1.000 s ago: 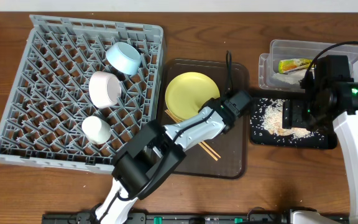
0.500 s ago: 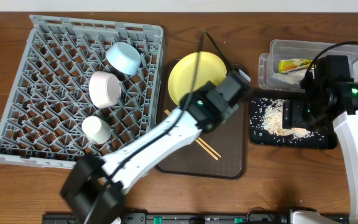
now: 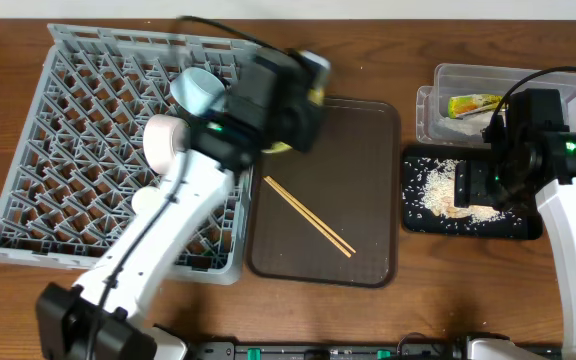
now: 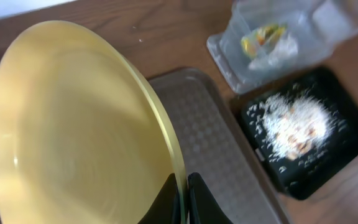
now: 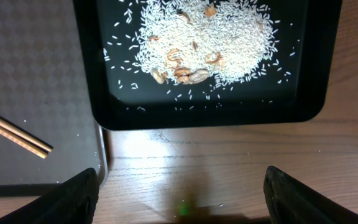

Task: Sort waste into correct bins and load items into the dishwasher
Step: 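Lift the yellow plate and stand it upright in the rack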

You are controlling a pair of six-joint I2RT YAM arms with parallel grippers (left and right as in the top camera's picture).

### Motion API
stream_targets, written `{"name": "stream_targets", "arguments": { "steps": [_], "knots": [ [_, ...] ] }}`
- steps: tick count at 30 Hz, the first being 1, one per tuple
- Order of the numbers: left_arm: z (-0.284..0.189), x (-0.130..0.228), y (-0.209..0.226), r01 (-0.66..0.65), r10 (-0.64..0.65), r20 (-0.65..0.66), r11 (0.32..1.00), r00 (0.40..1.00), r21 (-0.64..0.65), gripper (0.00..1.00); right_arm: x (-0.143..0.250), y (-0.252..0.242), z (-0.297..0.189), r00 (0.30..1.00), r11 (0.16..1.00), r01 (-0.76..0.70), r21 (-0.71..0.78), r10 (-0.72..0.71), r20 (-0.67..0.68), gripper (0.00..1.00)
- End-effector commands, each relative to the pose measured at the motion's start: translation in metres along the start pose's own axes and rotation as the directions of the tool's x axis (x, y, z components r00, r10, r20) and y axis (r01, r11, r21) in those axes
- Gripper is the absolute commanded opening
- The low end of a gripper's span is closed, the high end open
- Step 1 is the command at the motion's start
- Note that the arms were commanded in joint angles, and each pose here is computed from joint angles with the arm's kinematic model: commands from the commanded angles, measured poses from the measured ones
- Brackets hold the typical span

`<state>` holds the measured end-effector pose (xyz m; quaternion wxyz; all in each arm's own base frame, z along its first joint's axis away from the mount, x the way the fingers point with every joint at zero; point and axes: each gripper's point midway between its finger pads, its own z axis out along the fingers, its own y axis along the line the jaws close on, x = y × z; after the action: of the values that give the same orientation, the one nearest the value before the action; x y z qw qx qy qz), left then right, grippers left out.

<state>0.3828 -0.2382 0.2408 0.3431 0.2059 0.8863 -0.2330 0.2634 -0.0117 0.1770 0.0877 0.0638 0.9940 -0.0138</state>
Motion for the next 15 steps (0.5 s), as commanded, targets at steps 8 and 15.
{"name": "stream_targets", "arguments": {
  "steps": [8, 15],
  "knots": [
    [-0.044, -0.021, 0.051, 0.249, -0.269, 0.041, 0.932, 0.962, 0.265, 0.06, -0.004, -0.006, -0.007, 0.999, 0.999, -0.035, 0.009, 0.034, 0.03, 0.83],
    [-0.048, -0.02, 0.08, 0.349, -0.375, 0.021, 0.88, 0.927, 0.323, 0.06, -0.004, -0.006, -0.007, 0.999, 0.999, -0.035, 0.009, 0.034, 0.03, 0.83]
  ]
}}
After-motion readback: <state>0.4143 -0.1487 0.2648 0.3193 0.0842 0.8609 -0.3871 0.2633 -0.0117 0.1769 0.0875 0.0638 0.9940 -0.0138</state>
